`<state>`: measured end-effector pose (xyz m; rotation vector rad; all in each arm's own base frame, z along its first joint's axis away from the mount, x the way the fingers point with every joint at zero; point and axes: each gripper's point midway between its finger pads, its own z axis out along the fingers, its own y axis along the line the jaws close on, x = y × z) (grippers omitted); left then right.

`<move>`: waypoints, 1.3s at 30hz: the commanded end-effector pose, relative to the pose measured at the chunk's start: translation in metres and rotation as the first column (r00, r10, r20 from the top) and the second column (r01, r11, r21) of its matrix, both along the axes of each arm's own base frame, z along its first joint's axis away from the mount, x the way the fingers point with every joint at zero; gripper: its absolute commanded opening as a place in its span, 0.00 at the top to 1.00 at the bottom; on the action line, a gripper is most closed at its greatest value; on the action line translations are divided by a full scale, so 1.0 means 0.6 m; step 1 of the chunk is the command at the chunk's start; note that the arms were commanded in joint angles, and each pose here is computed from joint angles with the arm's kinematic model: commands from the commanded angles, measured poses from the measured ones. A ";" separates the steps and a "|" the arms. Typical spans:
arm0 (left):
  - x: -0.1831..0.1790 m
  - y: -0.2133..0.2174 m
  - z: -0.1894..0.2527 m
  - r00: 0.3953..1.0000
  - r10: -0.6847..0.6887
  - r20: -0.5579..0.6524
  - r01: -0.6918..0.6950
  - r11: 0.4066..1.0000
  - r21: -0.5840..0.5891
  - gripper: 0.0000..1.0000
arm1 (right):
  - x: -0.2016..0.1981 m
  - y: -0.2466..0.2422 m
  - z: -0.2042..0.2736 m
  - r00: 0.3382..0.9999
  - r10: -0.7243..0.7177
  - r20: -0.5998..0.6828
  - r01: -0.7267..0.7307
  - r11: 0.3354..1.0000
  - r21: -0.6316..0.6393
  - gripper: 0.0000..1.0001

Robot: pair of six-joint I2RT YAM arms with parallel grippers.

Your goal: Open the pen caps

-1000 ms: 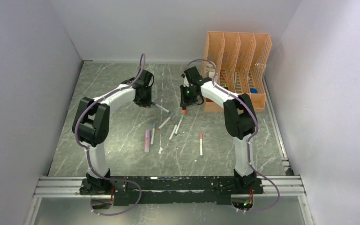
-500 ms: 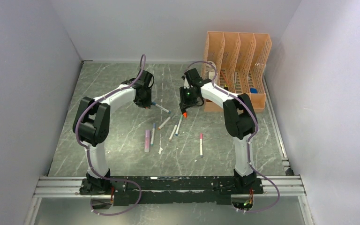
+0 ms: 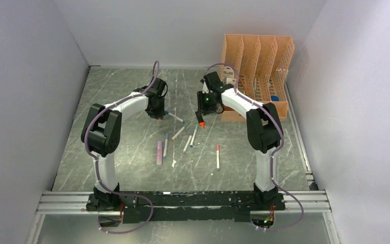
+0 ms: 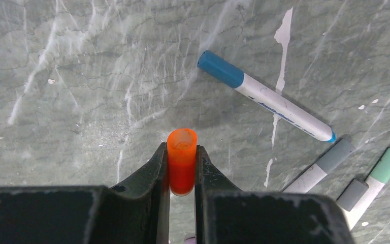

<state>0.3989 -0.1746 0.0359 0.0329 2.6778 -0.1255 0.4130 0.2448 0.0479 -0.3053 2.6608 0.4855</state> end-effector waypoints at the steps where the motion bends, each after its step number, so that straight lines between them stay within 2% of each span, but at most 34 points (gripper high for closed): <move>1: 0.005 0.002 -0.004 1.000 -0.005 -0.007 0.005 1.000 0.009 0.81 | 0.005 -0.006 0.060 0.998 -0.007 0.069 0.006 1.000 0.020 0.64; 8: 0.009 -0.002 -0.004 1.000 -0.007 -0.002 0.007 1.000 0.004 0.63 | 0.000 -0.008 0.078 0.996 -0.002 0.085 -0.001 1.000 0.030 0.64; 20: 0.010 -0.003 0.034 1.000 -0.011 0.025 0.012 1.000 -0.011 0.46 | -0.006 -0.005 0.086 0.996 0.015 0.090 -0.019 0.999 0.046 0.63; 28: -0.015 -0.006 0.171 0.989 -0.031 0.144 0.046 0.994 -0.096 0.31 | -0.013 0.036 0.103 0.986 0.101 0.134 -0.115 0.988 0.103 0.62; 31: -0.037 0.000 0.226 0.977 -0.027 0.210 0.056 0.989 -0.133 0.19 | -0.013 0.062 0.101 0.976 0.149 0.157 -0.163 0.983 0.084 0.55; 33: -0.055 0.002 0.261 0.967 -0.026 0.254 0.070 0.984 -0.166 0.01 | -0.017 0.084 0.095 0.969 0.185 0.163 -0.197 0.978 0.061 0.49; 37: -0.088 0.006 0.315 0.950 -0.012 0.311 0.086 0.970 -0.227 0.01 | -0.009 0.110 0.073 0.956 0.230 0.181 -0.235 0.972 0.002 0.39; 39: -0.102 0.004 0.341 0.939 -0.007 0.344 0.104 0.958 -0.265 0.01 | -0.003 0.125 0.064 0.947 0.258 0.193 -0.256 0.966 -0.038 0.37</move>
